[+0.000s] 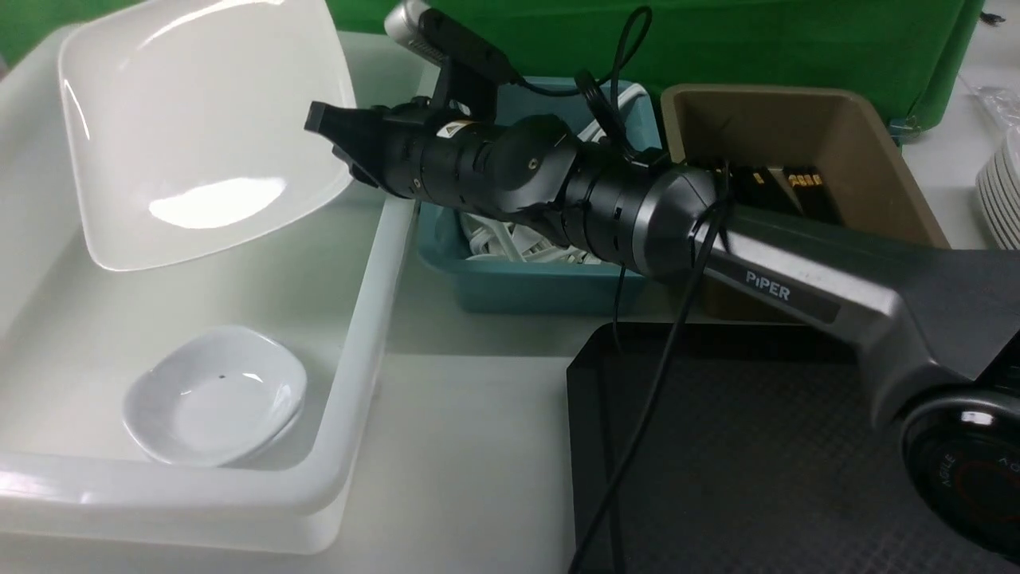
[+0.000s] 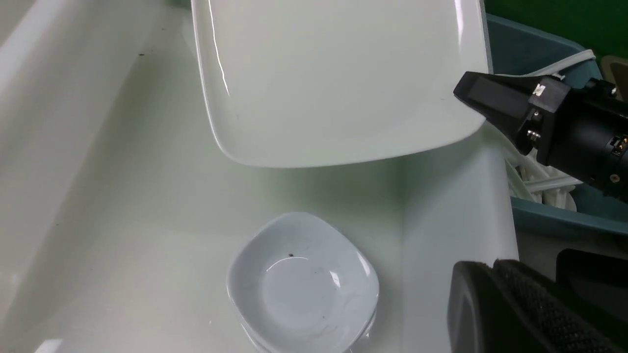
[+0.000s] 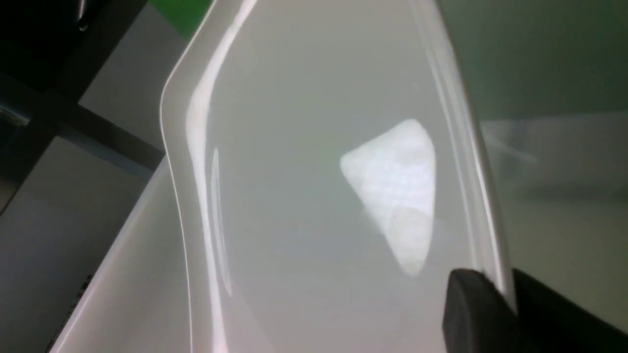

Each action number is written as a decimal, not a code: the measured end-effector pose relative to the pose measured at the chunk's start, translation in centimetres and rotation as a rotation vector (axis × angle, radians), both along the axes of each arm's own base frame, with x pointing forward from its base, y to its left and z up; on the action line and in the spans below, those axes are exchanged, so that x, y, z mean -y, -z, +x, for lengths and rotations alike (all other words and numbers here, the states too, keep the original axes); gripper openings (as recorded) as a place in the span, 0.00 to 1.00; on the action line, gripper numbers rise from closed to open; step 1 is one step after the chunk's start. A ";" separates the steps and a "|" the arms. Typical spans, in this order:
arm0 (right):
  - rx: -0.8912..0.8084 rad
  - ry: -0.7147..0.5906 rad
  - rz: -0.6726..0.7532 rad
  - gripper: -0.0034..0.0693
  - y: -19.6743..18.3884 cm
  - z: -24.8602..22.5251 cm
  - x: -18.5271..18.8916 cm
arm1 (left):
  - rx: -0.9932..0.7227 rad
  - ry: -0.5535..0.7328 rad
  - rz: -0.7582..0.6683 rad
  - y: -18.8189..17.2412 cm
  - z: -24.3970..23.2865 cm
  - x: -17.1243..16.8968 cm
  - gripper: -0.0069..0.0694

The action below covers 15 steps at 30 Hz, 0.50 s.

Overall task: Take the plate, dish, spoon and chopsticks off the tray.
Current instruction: Use the right arm to put the plate into the large storage box on the left

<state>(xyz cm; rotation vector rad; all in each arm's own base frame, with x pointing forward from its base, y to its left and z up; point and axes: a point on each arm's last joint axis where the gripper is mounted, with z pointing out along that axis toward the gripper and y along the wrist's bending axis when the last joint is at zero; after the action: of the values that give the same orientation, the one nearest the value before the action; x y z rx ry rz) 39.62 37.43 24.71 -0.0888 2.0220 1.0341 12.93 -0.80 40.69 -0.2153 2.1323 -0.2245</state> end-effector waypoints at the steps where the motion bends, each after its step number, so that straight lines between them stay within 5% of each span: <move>1: -0.003 -0.003 -0.002 0.12 0.1 0.0 0.0 | 0.000 0.000 0.001 0.0 0.0 0.0 0.10; 15: -0.026 0.015 0.020 0.26 0.2 0.2 0.2 | 0.031 -0.005 0.006 -0.2 0.1 -0.1 0.10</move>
<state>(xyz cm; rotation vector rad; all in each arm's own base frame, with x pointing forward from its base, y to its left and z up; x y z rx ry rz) 39.83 37.26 24.53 -0.0504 2.0327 1.0509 13.08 -0.73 40.92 -0.2121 2.1013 -0.2170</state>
